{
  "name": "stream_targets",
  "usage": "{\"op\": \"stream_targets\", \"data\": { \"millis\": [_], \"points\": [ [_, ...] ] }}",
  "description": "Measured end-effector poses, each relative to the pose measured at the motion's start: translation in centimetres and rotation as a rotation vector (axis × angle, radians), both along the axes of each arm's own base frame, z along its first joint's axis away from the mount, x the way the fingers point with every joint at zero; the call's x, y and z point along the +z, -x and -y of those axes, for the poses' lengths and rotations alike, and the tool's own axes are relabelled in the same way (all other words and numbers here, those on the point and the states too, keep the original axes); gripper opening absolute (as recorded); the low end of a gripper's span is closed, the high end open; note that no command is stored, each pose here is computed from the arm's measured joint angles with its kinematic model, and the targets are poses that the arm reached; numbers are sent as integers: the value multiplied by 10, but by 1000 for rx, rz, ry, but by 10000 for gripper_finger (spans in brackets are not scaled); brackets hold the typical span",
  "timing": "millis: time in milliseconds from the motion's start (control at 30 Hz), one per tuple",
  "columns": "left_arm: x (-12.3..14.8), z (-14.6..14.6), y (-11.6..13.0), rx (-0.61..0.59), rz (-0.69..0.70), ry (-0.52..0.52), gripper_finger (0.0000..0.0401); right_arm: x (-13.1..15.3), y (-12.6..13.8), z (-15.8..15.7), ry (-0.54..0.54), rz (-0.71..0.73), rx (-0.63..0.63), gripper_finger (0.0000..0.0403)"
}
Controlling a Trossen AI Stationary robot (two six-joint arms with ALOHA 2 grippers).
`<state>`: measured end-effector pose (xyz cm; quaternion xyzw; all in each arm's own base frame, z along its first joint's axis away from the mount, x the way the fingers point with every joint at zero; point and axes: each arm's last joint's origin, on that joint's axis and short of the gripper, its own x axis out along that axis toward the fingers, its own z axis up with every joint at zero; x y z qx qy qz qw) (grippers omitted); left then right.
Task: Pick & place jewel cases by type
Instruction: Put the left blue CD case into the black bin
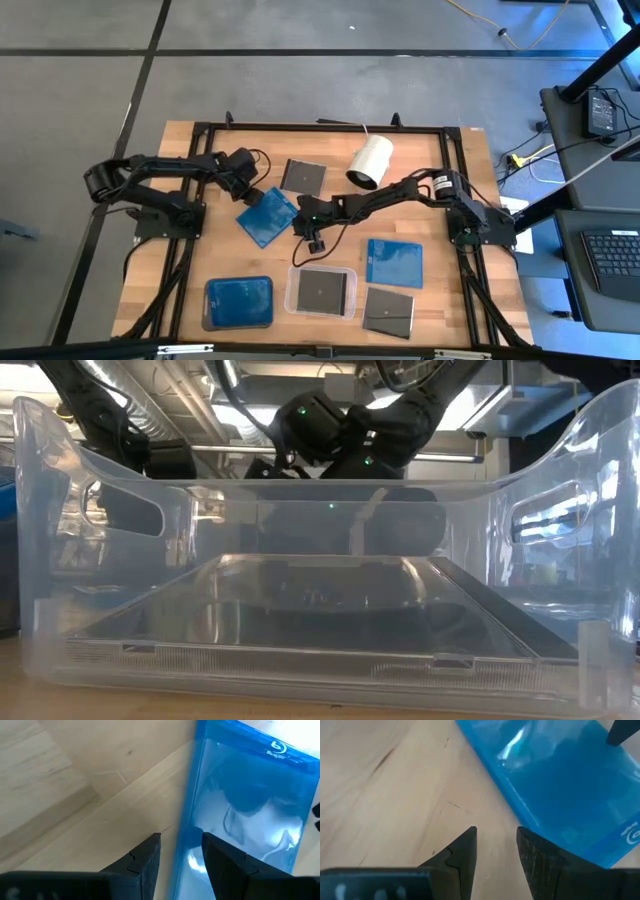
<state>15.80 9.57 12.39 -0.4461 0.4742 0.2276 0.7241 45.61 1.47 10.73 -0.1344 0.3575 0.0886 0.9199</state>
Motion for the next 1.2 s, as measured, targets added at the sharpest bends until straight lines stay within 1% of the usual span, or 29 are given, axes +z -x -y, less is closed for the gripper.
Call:
{"op": "stream_targets", "data": {
  "millis": [67,133,400,467,567,767,833,967,1033,1200],
  "points": [
    [-4,0,-1,-7,-9,29,143,-1,0,0,0,-2,-1,143],
    [-6,-1,-3,-22,13,47,143,0,0,0,0,5,-1,143],
    [-5,-2,-12,-77,160,91,143,-1,1,0,20,-13,-30,143],
    [-5,-1,-11,-82,166,115,143,-1,1,0,20,-15,-27,143],
    [-5,-1,-11,-80,168,124,143,-1,1,0,18,-15,-27,143],
    [-4,1,-12,-118,213,192,143,-1,2,0,18,-21,-26,143],
    [0,2,-15,-166,287,230,143,-1,0,1,41,-1,-52,143],
    [4,2,-18,-238,389,280,143,-1,0,8,75,-5,-101,143],
    [8,1,-23,-270,459,281,143,-2,1,10,88,-9,-118,143],
    [9,-1,-24,-271,469,236,143,-2,1,13,59,-20,-124,143]
  ]
}}
